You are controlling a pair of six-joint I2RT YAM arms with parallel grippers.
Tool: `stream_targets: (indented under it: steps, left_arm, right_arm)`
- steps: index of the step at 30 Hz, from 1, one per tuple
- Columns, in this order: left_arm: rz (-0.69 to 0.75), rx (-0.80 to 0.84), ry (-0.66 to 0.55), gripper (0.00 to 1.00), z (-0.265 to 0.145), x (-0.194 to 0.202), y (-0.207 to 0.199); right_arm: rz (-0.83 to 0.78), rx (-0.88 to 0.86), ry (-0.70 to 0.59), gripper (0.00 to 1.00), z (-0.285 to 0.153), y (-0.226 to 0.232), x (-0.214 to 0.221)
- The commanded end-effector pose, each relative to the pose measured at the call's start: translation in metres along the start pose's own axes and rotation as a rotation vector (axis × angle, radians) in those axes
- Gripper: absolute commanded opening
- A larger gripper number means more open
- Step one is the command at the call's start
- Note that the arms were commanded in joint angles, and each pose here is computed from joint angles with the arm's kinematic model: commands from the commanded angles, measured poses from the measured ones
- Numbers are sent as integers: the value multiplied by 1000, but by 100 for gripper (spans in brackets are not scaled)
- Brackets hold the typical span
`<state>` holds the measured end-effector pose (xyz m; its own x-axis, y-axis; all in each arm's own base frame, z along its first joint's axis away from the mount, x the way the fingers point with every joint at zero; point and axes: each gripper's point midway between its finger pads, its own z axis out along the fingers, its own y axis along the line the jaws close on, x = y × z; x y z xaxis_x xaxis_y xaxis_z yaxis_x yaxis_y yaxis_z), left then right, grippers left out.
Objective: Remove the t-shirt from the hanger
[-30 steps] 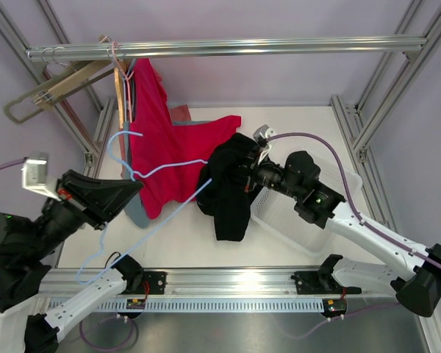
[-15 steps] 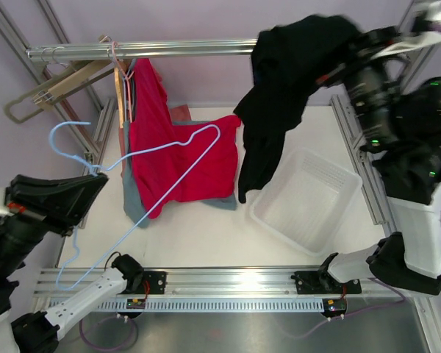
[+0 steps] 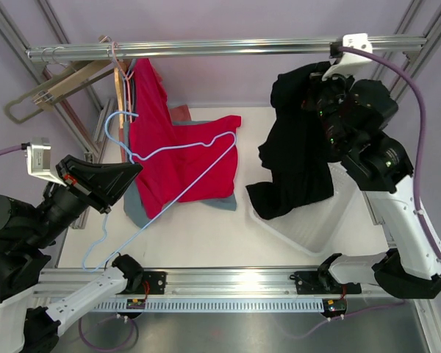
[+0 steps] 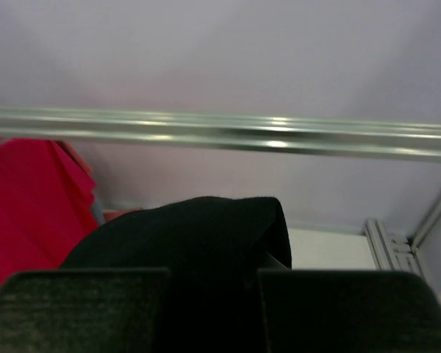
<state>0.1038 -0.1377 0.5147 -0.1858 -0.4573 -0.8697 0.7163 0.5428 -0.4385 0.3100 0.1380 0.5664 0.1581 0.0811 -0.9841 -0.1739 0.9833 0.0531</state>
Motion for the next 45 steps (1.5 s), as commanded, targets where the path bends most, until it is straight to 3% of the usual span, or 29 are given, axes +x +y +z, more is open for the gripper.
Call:
stream_targets:
  steps: [1,4,5,8,13,14,16,17,20,26,31,34,38,41,42,43,45]
  left_arm:
    - [3,39,-34,0,16,-9,-6]
    - [1,34,-32,0,25,-7,-3]
    - [-4,27,-25,0,30,-5,-1]
    - [-12,31,-19,0,39,-4,0]
    - [-17,32,-27,0,45,-7,0]
    - [-16,35,-29,0,45,-7,0]
    - [-20,33,-23,0,49,-6,1]
    - [-24,34,-16,0,52,-3,2]
    - [-26,35,-10,0,56,0,3]
    - [-29,35,8,0,66,5,6]
    - [-41,51,-4,0,76,2,4]
    - [-48,42,8,0,87,5,8]
    - [-36,7,21,0,103,9,17]
    - [-35,-12,50,0,120,16,25]
    - [-32,-23,58,0,125,19,28]
    - [-24,-40,77,0,135,26,35]
    - [-12,-56,84,0,145,29,38]
  right_arm:
    - [64,55,-139,0,-24,-31,-49]
    - [59,48,-171,0,-32,-34,-74]
    - [88,54,-235,0,-47,-43,-107]
    - [91,55,-280,0,-59,-50,-139]
    - [83,83,-261,0,-67,-59,-125]
    - [48,89,-191,0,-52,-52,-94]
    - [62,103,-188,0,-54,-55,-79]
    - [29,105,-114,0,-41,-48,-43]
    - [43,126,-43,0,-41,-49,7]
    - [116,163,4,0,-66,-62,60]
    - [220,184,161,0,-83,-60,140]
    - [223,343,369,0,-95,-72,256]
    - [349,441,510,3,-128,-75,342]
    - [411,482,541,20,-146,-80,367]
    - [385,498,566,33,-155,-85,370]
    - [390,511,533,60,-156,-90,353]
    - [337,513,548,76,-168,-100,339]
